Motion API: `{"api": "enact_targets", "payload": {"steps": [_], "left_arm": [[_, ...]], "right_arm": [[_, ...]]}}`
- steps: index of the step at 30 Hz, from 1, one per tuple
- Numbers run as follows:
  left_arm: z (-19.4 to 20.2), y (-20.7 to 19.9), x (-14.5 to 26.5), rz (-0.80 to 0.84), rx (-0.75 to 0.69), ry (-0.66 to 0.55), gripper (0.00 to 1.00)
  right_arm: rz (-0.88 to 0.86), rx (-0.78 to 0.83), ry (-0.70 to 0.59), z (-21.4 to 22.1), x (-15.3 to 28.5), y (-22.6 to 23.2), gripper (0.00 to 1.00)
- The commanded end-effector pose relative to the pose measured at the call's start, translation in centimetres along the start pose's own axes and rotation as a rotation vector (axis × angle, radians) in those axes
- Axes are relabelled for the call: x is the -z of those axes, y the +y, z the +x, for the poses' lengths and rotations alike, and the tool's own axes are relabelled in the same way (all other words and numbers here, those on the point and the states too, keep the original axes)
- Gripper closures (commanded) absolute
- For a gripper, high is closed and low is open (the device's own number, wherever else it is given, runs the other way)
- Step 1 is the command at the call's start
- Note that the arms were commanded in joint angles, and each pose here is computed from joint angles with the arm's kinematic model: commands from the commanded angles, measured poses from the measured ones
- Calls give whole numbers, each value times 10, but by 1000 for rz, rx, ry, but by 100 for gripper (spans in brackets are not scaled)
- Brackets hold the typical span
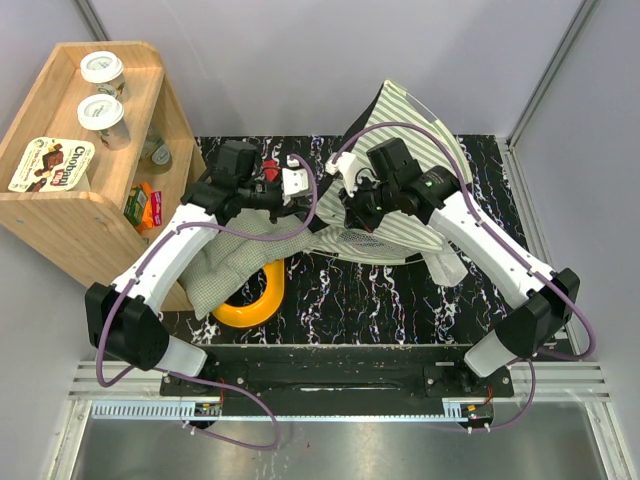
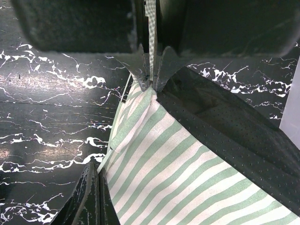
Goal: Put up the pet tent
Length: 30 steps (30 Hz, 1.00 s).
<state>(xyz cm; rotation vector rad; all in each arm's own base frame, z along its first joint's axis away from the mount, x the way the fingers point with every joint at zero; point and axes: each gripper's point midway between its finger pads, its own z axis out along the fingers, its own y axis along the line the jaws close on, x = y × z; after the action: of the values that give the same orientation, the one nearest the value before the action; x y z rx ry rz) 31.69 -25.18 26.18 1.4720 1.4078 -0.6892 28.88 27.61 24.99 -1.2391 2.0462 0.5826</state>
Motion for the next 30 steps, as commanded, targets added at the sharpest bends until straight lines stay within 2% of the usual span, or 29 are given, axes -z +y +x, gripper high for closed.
{"api": "enact_targets", "payload": {"steps": [1, 10, 30], "left_arm": [[-19, 5, 13, -40, -56, 4, 100], [-17, 29, 22, -116, -58, 22, 100], [-12, 30, 23, -119, -42, 32, 100]], "right_arm": [[86, -34, 86, 17, 10, -19, 100], [120, -63, 138, 42, 17, -22, 100], [129, -68, 102, 40, 31, -24, 100]]}}
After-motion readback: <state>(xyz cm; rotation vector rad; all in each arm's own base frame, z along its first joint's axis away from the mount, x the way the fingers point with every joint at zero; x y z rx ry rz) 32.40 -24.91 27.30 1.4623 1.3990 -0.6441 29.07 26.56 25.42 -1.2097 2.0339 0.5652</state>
